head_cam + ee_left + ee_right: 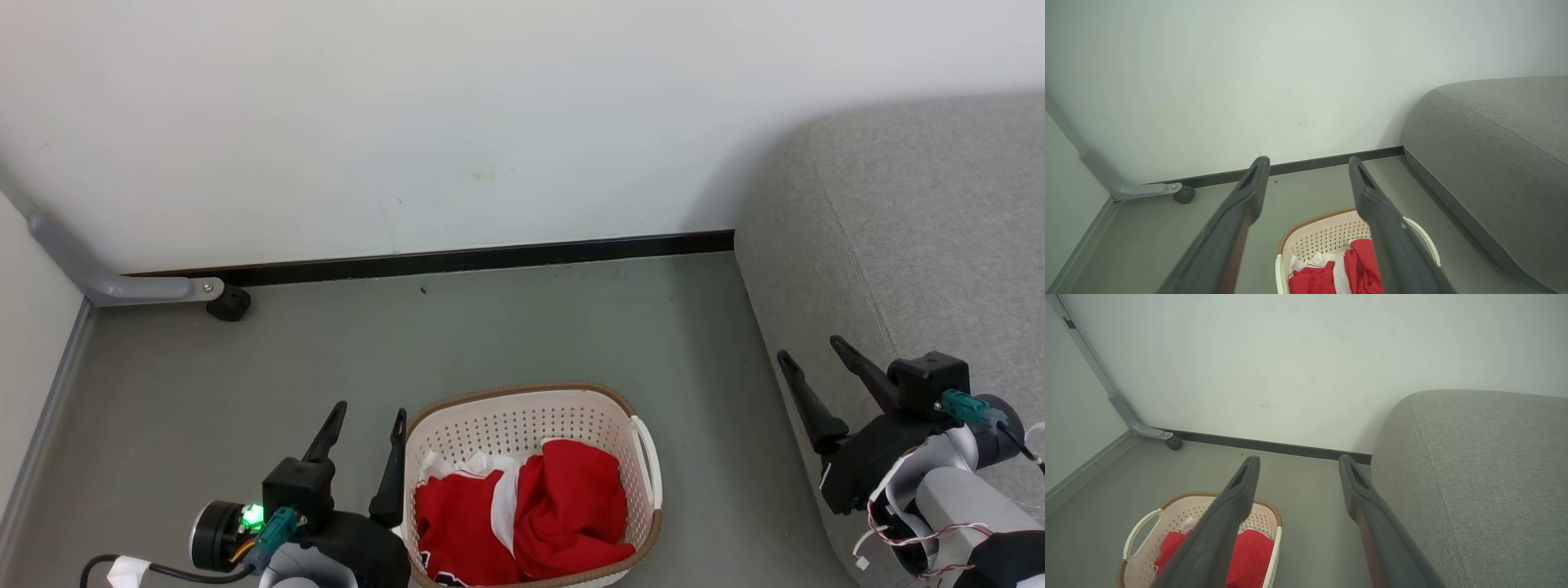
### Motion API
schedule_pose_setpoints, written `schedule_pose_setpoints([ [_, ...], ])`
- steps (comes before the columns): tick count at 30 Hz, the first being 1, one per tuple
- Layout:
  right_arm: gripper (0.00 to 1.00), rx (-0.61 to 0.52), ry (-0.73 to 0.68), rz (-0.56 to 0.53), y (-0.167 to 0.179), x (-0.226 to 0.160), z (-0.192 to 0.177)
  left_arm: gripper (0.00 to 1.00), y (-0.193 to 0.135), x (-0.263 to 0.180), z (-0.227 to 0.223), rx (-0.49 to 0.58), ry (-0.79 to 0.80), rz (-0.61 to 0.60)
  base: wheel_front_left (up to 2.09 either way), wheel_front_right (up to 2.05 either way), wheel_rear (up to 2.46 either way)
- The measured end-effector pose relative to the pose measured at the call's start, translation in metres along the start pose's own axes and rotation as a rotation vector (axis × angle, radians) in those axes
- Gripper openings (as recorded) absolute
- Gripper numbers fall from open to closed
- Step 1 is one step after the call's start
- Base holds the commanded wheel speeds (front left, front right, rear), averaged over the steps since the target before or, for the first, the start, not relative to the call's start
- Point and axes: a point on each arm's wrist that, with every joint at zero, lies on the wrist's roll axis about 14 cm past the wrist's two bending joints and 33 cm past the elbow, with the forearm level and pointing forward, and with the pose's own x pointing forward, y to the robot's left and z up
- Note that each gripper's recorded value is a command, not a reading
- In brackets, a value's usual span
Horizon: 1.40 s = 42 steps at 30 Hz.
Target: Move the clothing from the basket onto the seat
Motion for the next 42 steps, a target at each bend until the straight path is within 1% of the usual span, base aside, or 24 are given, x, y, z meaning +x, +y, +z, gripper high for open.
schedule_pose_setpoints([
  [4,1.00,-0.002,-0.005,-0.007,-0.003,0.000,0.002,1.00,0.001,0.000,0.000,-0.002,0.000,0.006,0.00,0.00,0.00],
  [9,1.00,0.006,-0.015,-0.040,-0.011,0.000,0.006,1.00,0.011,0.000,0.001,-0.016,-0.003,0.053,0.00,0.00,0.00],
  [17,1.00,0.016,-0.028,-0.123,-0.029,-0.002,0.009,1.00,0.029,-0.002,-0.002,-0.029,0.003,0.138,0.00,0.00,0.00],
  [23,1.00,0.001,-0.032,-0.135,-0.032,-0.003,0.011,1.00,0.035,-0.004,-0.003,-0.037,0.008,0.165,0.00,0.00,0.00],
  [32,1.00,-0.006,-0.046,-0.136,-0.032,-0.004,0.014,1.00,0.030,-0.004,-0.005,-0.025,0.013,0.154,0.00,0.00,0.00],
  [42,1.00,-0.004,-0.064,-0.142,-0.039,0.002,0.018,1.00,0.025,-0.003,-0.023,-0.043,0.056,0.148,0.00,0.00,0.00],
])
